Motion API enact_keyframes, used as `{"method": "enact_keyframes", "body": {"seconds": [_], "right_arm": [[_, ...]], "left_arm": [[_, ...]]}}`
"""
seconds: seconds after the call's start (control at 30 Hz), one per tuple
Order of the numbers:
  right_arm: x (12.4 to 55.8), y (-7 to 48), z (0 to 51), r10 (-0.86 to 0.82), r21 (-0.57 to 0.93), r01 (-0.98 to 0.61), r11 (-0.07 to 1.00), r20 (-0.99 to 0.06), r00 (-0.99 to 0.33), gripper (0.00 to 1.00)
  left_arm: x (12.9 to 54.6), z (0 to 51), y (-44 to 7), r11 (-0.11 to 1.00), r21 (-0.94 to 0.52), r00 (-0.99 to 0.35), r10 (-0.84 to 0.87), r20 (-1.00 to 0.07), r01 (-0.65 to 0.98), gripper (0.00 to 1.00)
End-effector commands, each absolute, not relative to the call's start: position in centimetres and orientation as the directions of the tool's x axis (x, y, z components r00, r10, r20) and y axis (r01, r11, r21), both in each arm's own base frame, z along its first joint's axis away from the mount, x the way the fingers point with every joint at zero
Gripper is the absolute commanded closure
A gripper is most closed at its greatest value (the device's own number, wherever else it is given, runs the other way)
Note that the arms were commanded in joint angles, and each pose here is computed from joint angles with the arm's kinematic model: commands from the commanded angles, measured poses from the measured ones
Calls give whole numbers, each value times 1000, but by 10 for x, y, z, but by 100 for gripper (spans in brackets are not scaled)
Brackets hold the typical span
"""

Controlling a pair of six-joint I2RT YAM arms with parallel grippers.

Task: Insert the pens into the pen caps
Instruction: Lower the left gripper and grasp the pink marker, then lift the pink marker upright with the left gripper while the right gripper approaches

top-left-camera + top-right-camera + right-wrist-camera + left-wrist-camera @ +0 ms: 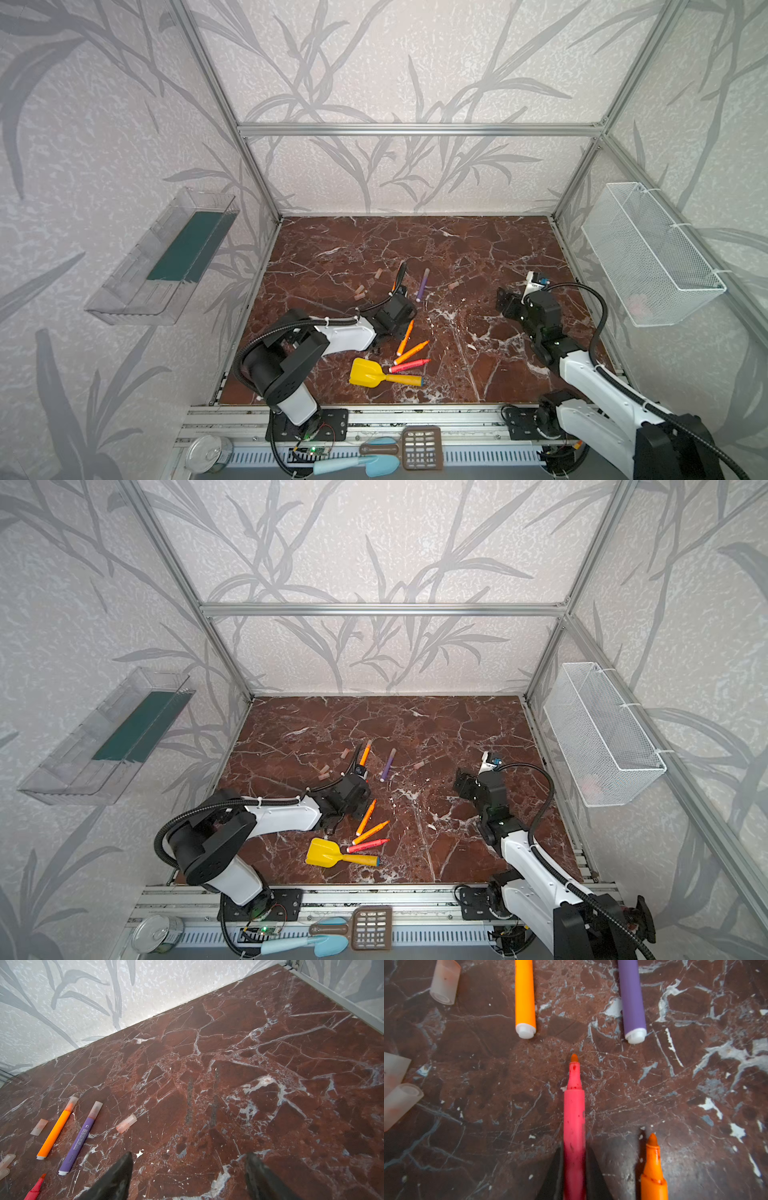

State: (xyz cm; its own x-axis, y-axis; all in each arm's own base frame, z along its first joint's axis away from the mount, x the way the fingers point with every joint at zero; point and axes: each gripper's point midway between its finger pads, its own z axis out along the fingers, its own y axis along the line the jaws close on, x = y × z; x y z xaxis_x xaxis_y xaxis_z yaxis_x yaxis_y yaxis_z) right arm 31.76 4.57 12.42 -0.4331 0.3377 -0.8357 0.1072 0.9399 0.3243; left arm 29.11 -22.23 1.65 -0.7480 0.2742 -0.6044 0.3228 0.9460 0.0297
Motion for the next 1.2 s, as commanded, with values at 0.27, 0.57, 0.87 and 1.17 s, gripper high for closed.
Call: {"method": "enact_keyframes", "body": {"seconds": [0.27,0.57,0.87,1.17], "right_arm": [[307,86,127,417,507,3,862,-705,-573,13],[236,222,205,199,477,-455,753,-823,-532,13],[217,261,207,228,572,-534,622,-785,-575,13],[218,277,201,240,611,-523,594,-755,-610,14]], "left_arm": [[251,20,-221,937,-65,-780,246,-576,343,100],[229,84,-263,837,-286,-678,132,-723,467,100],[208,113,-294,688,-400,-632,111,-767,606,100],[191,124,-315,596,-406,-592,148,-792,692,100]]}}
